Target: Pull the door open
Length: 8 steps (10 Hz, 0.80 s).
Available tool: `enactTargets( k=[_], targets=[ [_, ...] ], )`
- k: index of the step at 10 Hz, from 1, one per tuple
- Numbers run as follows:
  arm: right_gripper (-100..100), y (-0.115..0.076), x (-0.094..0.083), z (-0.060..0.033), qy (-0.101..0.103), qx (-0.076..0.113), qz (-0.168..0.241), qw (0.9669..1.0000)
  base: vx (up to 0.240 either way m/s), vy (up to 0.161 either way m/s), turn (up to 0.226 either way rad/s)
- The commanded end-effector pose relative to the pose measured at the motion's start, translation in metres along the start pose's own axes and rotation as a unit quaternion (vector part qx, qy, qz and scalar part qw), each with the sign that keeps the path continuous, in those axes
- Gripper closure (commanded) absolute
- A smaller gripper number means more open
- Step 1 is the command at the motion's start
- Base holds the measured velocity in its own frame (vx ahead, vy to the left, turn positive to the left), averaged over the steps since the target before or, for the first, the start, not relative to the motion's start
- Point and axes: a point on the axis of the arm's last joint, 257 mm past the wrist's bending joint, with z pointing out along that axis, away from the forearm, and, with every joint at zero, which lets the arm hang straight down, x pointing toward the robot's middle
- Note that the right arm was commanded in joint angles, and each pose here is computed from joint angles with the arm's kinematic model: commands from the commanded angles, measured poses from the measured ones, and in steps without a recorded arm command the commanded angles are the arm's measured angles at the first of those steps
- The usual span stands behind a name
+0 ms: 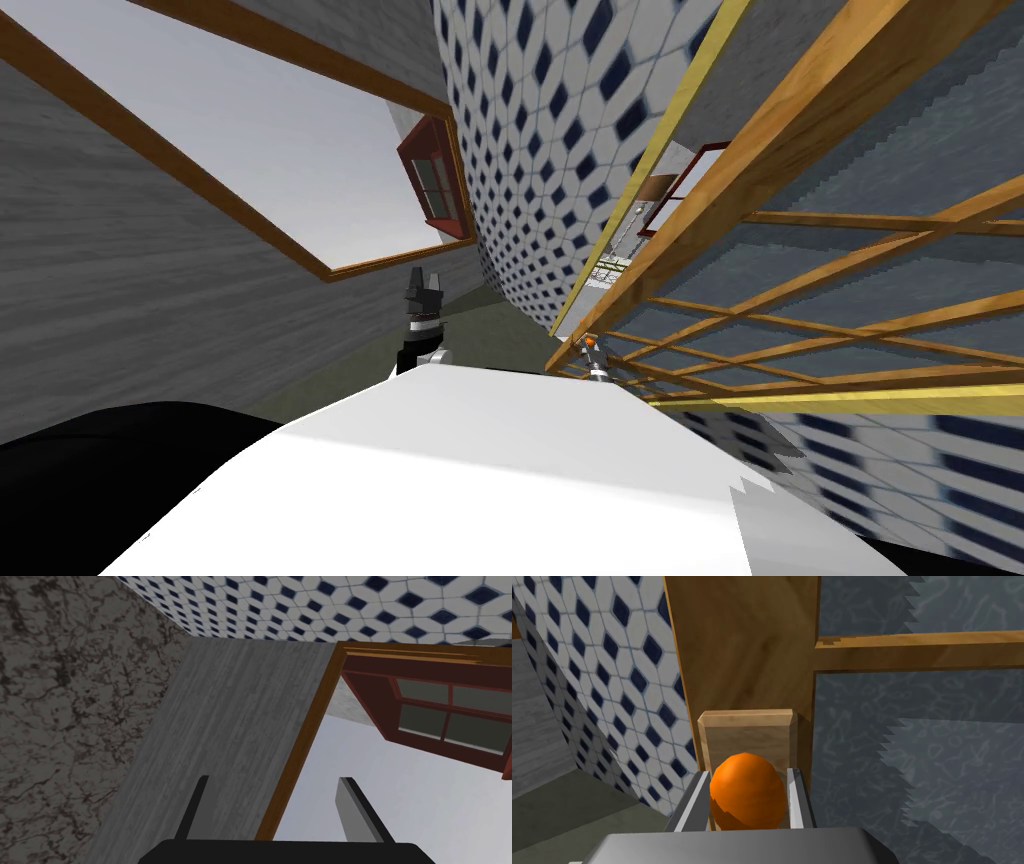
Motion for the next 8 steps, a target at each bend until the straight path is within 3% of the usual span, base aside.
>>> enactTargets(
  k=[1,6,7,8],
  targets=[
    [100,-0.001,0.001,-0.0056,0.003,0.010,0.001,0.9999,-0.256,-0.042,0.133],
    [100,-0.004,0.003,-0.0304,0.005,0.057,0.002,0.9984,-0.258,-0.034,0.110],
    [100,-0.003,0.002,-0.0269,0.003,0.051,0.000,0.9987,-0.100,-0.014,0.011],
    [100,-0.003,0.000,-0.0328,0.001,0.058,0.001,0.9983,-0.137,-0.036,0.122]
  ],
)
